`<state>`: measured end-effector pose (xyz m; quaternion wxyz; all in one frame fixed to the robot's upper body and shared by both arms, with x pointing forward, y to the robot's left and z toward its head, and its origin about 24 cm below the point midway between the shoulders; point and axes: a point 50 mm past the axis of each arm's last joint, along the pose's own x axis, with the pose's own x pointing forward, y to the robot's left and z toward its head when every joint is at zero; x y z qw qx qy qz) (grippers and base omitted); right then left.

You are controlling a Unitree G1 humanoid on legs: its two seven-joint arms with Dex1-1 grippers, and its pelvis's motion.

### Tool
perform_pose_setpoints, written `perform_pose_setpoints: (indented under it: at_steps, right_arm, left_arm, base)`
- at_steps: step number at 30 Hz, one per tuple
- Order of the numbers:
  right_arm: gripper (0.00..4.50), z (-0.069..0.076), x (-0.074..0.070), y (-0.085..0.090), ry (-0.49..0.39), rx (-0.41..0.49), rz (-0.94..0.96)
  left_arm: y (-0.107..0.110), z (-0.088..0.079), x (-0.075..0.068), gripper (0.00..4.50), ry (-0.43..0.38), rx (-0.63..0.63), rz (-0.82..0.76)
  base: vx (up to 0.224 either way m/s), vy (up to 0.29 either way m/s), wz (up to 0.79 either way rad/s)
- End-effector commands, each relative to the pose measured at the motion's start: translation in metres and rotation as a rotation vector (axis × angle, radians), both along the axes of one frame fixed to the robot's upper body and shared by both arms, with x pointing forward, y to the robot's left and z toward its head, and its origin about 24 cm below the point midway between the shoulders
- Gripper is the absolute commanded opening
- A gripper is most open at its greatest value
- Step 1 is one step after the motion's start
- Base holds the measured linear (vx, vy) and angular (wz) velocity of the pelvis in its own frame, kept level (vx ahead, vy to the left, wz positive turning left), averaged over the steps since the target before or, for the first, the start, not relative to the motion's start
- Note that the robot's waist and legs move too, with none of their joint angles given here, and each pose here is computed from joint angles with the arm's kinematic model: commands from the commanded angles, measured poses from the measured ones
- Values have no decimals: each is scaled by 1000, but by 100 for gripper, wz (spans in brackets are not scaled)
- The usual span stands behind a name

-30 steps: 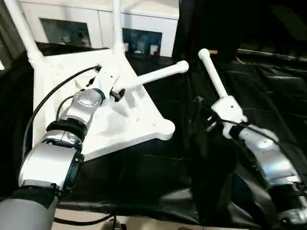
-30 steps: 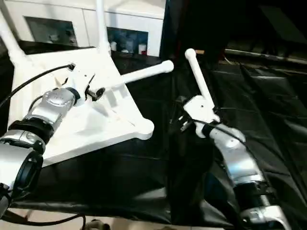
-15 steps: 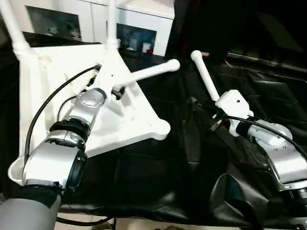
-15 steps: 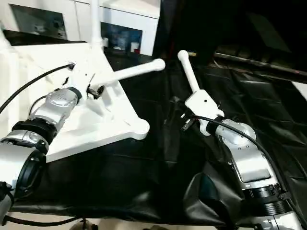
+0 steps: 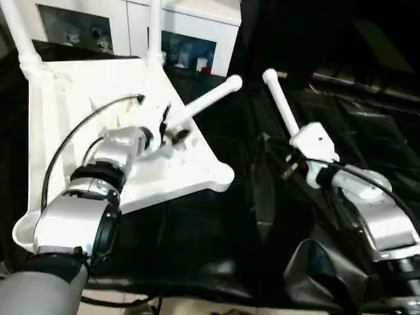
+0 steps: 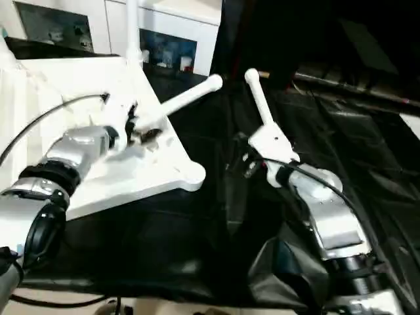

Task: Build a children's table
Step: Insert table leg to table base

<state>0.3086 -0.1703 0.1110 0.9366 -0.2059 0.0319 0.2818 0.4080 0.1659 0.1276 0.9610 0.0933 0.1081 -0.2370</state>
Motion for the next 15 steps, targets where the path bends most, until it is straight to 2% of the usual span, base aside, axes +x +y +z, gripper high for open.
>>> perform_pose_setpoints:
  at_steps: [1, 6, 15]
  right_arm:
    - [11, 1, 3, -9, -10, 21, -53]
    - [11, -4, 4, -6, -5, 30, -64]
    - [11, -5, 3, -7, -9, 30, -77]
  left_arm:
    - [0, 0, -1, 445, -25, 60, -1]
    - [-6, -15, -3, 445, -10, 223, -12]
    - [-34, -27, -6, 445, 13, 149, -36]
  base:
    - [0, 0, 0]
    - [0, 0, 0]
    - [0, 0, 0]
